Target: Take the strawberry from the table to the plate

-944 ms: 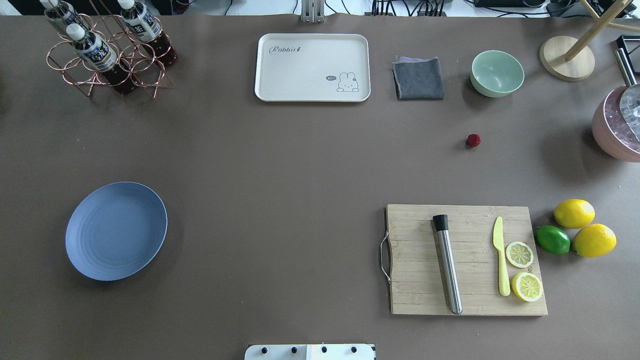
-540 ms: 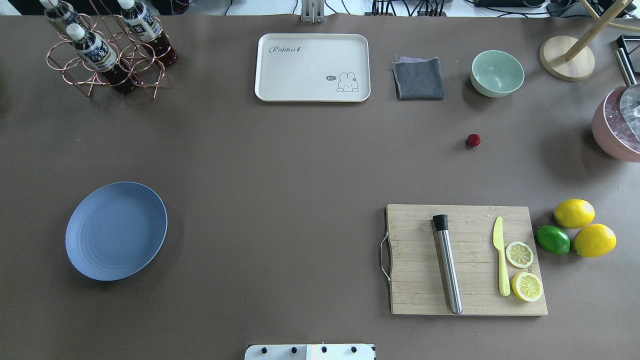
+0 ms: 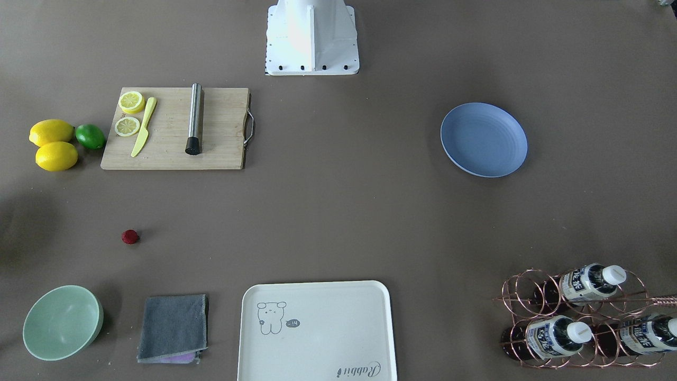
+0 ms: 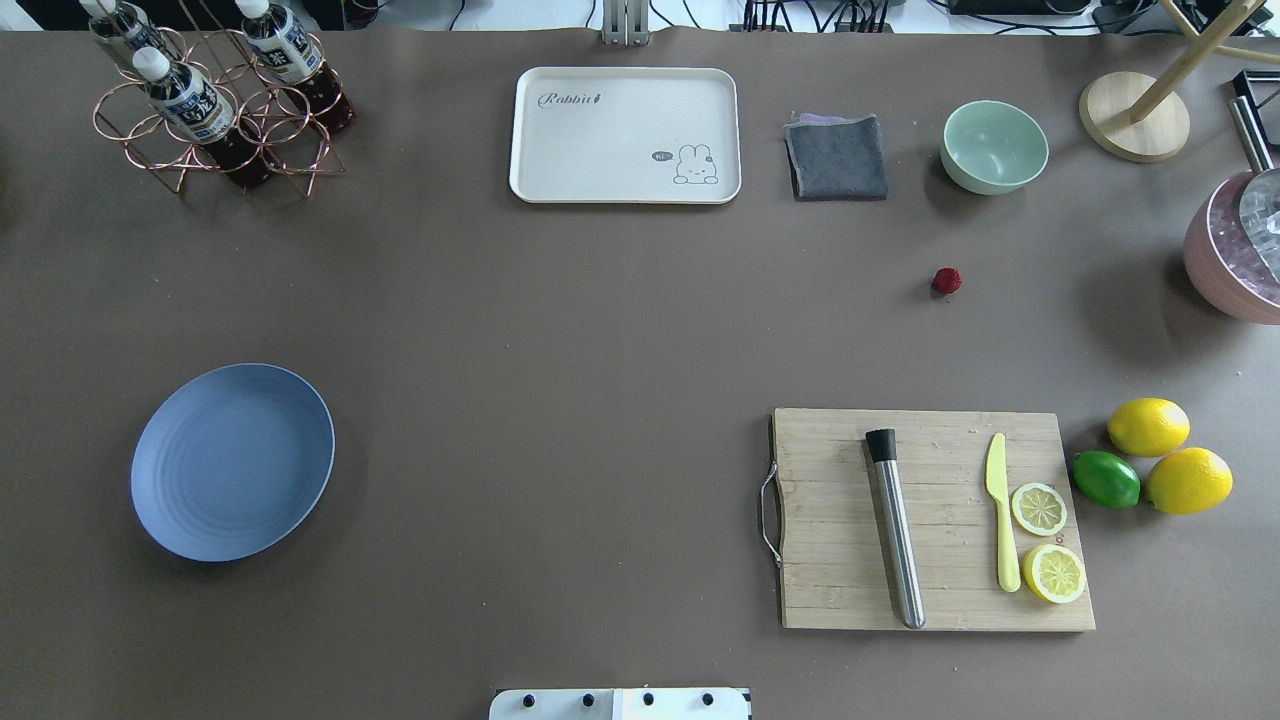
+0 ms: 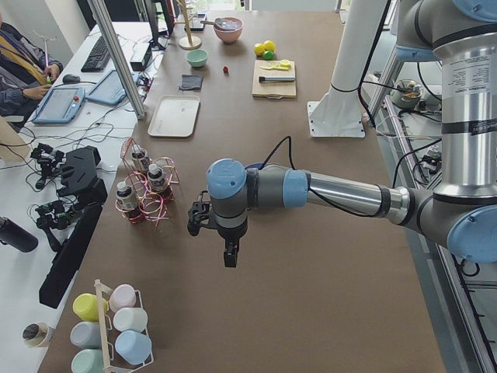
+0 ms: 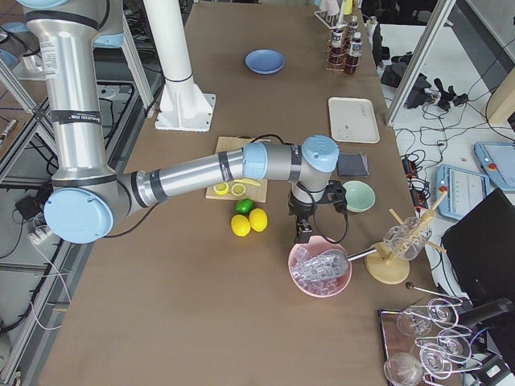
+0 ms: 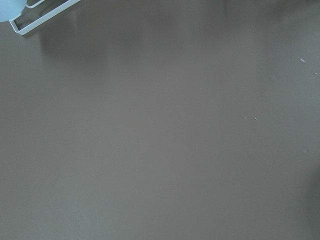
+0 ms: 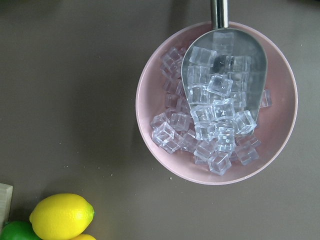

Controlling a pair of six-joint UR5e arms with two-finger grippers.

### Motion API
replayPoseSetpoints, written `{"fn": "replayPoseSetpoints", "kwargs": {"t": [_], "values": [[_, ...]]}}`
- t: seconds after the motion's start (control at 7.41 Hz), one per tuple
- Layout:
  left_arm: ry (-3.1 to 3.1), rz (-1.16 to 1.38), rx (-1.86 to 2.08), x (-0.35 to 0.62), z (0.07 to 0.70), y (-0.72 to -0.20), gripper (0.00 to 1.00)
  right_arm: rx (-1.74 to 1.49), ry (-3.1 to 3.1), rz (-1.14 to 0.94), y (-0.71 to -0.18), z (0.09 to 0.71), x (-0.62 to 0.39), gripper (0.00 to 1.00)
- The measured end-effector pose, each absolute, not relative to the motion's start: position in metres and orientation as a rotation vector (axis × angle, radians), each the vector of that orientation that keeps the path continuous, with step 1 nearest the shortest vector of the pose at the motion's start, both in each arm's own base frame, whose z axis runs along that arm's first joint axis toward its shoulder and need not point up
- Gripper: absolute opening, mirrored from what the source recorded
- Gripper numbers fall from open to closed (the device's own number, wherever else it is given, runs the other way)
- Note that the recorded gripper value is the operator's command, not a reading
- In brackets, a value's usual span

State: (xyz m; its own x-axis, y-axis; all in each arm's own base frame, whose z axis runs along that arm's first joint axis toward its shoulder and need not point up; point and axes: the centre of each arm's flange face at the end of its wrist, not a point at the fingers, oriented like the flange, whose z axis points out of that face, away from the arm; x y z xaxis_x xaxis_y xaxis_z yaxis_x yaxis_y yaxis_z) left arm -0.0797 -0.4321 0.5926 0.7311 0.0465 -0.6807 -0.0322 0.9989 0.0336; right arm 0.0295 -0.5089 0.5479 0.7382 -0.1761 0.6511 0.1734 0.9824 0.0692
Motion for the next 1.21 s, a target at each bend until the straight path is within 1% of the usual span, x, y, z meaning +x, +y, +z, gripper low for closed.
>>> {"fn": "replayPoseSetpoints", "kwargs": {"t": [0.81,1.21], "values": [[0.749,0.064,0.008,-0.069,0.594,-0.434,0.98,-0.033,-0.713,-0.182,-0.497,0.569,0.032,1.00],[0.746,0.089,-0.005,-0.053,0.606,-0.439,0.98,-0.023,-0.715,-0.177,-0.493,0.564,0.034,1.00]]}}
